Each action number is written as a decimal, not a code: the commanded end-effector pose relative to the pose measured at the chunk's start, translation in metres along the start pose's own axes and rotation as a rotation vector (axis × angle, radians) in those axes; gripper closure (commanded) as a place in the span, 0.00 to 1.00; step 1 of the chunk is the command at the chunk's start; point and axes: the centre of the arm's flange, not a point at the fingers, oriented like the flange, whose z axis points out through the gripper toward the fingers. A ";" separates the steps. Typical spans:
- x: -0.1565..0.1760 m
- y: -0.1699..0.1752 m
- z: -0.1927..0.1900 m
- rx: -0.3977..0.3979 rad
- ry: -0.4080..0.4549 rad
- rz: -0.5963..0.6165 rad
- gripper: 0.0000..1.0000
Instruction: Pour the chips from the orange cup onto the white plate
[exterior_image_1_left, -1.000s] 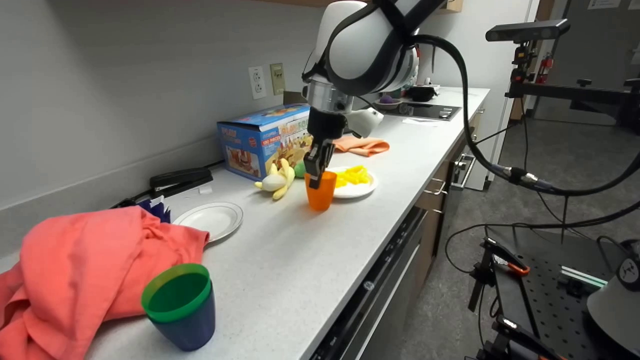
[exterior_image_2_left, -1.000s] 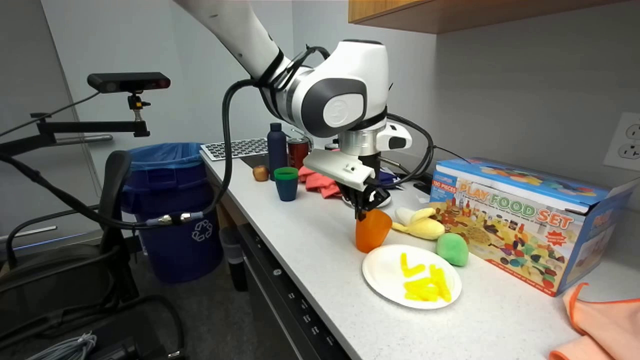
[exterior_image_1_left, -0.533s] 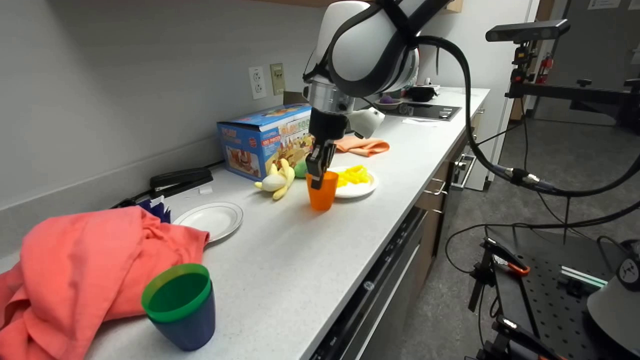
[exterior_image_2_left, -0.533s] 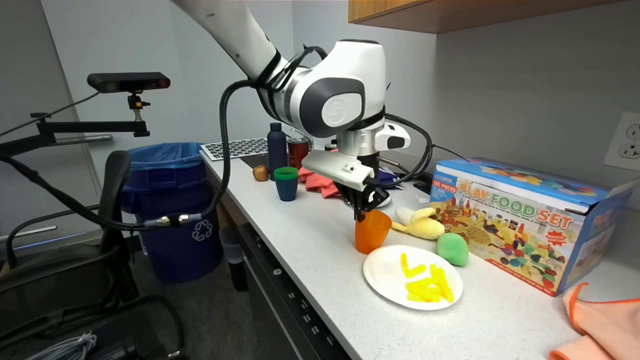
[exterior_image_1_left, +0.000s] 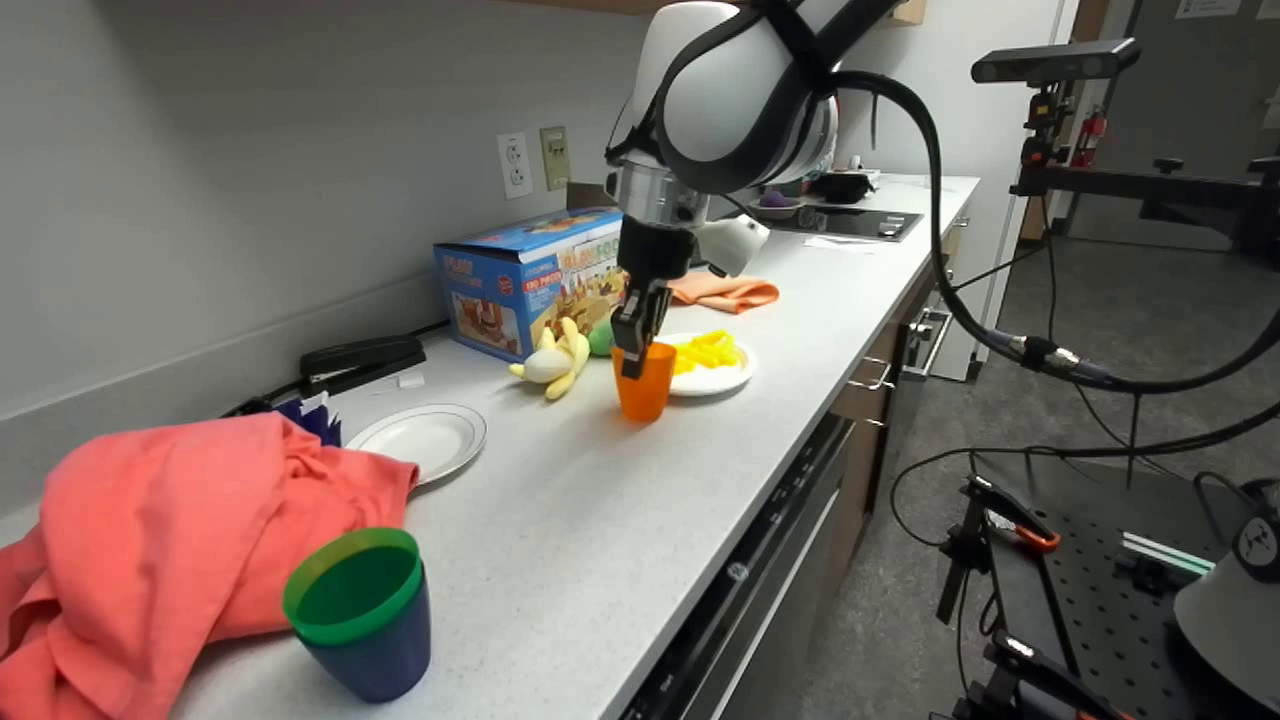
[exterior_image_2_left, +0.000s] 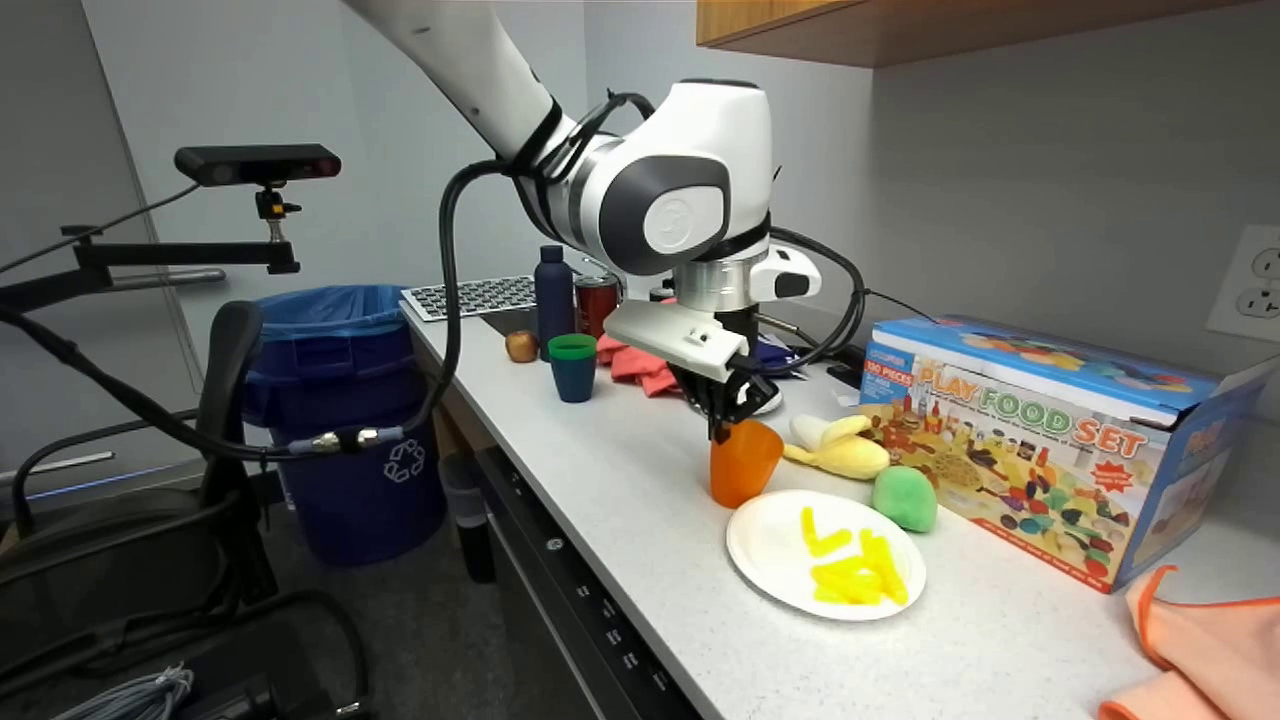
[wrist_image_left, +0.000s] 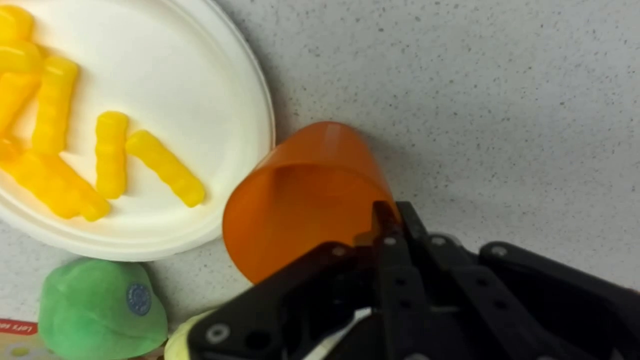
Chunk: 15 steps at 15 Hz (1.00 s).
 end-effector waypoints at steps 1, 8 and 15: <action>0.002 -0.003 -0.010 0.014 0.004 0.000 0.99; 0.004 -0.005 -0.020 0.008 0.005 0.012 0.32; 0.005 -0.007 -0.046 0.023 0.026 0.006 0.00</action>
